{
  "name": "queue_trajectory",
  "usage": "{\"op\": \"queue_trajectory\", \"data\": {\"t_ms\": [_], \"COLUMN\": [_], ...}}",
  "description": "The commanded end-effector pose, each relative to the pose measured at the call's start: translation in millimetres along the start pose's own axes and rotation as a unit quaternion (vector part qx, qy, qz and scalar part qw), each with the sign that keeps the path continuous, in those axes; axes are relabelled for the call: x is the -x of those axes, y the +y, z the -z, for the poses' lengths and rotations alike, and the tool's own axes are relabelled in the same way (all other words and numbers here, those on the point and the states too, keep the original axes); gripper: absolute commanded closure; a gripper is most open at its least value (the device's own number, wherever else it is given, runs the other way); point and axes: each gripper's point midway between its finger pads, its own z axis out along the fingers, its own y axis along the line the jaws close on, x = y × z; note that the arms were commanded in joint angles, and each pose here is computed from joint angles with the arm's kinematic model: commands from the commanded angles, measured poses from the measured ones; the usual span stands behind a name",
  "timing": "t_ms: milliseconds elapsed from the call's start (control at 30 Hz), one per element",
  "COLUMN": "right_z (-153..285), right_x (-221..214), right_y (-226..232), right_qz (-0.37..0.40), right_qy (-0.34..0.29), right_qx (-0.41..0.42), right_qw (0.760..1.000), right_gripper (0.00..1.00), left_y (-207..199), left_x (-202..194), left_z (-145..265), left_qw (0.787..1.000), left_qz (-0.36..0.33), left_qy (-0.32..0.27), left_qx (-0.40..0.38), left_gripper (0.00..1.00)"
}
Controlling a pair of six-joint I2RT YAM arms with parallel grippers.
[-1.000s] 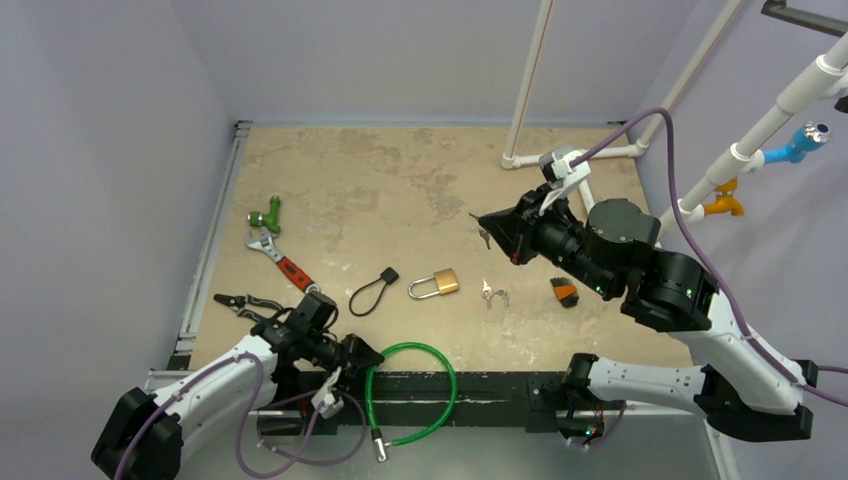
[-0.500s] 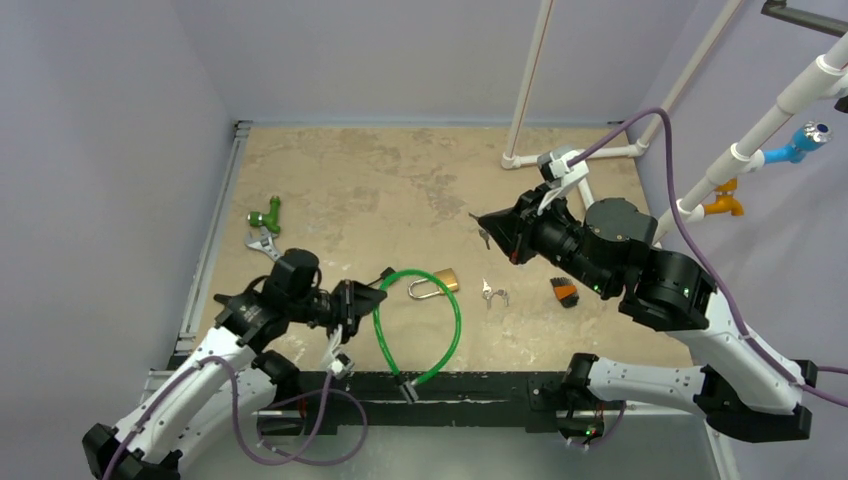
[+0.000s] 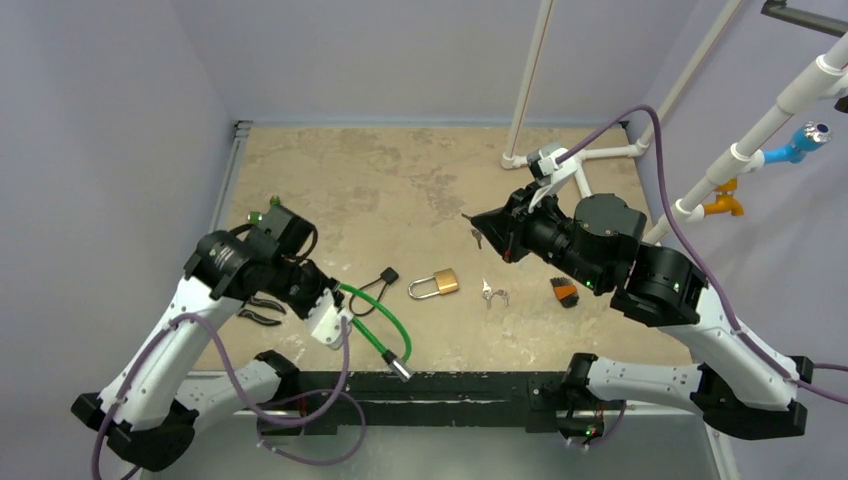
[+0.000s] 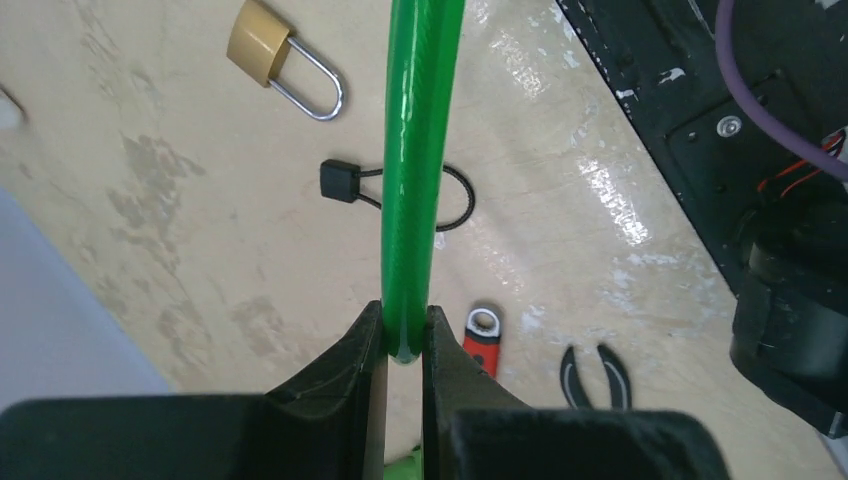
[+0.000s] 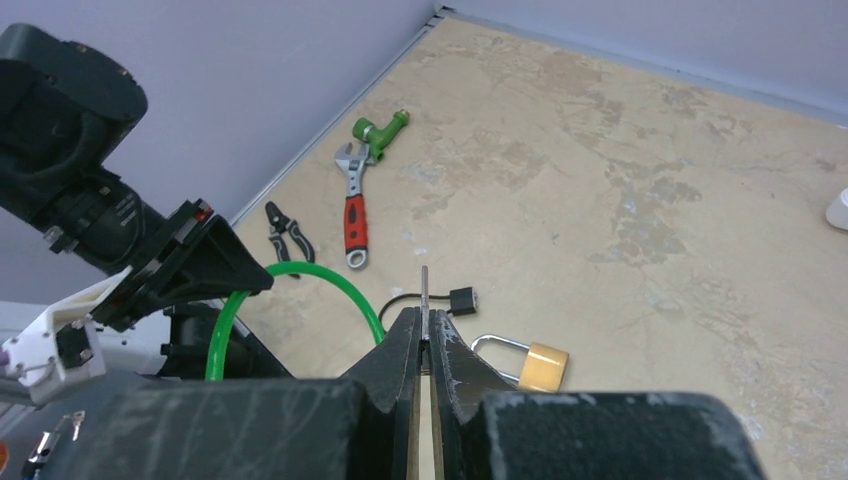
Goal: Unlock with the key
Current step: Pick up the lock from the center of the board, then place the lock at the center of the board.
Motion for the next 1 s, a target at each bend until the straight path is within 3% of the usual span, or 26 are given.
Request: {"op": "queue_trajectory", "data": {"t_ms": [0, 100, 233, 333, 500, 600, 733, 800, 967], "right_z": [6.8, 6.9, 8.6, 8.8, 9.5, 9.3, 9.8, 8.2, 4.9], "right_x": [27.2, 28.2, 31.1, 30.3, 26.0, 28.0, 32.2, 33.0, 35.1], "right_y": [9.1, 11.6, 12.8, 12.5, 9.3, 8.7, 10.6, 11.2, 12.3], "right_qz": [-0.011, -0.016, -0.021, -0.023, -0.023, -0.021, -0.020, -0.017, -0.011], "right_qy": [-0.038, -0.039, -0.044, -0.043, -0.042, -0.046, -0.054, -0.055, -0.056], "right_qx": [0.020, 0.026, 0.030, 0.029, 0.024, 0.023, 0.028, 0.029, 0.031], "right_qw": [0.999, 0.999, 0.998, 0.998, 0.999, 0.998, 0.998, 0.998, 0.998], "right_gripper": [1.00, 1.00, 1.00, 1.00, 1.00, 1.00, 1.00, 1.00, 1.00], "left_y": [-41.7, -29.1, -26.8, -32.0, -31.4, -33.7, -2.3, 19.3, 59.0], "left_x": [19.5, 14.1, -3.5, -12.8, -15.3, -28.6, -60.6, -80.7, -120.7], "left_z": [27.0, 21.8, -6.5, -23.0, -35.4, -46.5, -53.7, -53.6, -59.2], "left_qw": [0.974, 0.952, 0.882, 0.853, 0.844, 0.822, 0.804, 0.811, 0.837], "left_qz": [0.198, 0.275, 0.411, 0.437, 0.438, 0.453, 0.500, 0.510, 0.503], "left_qy": [0.001, 0.017, 0.049, 0.058, 0.031, 0.042, 0.050, 0.056, 0.088], "left_qx": [-0.107, -0.132, -0.224, -0.279, -0.308, -0.342, -0.318, -0.281, -0.198], "left_gripper": [1.00, 1.00, 1.00, 1.00, 1.00, 1.00, 0.86, 0.78, 0.72]}}
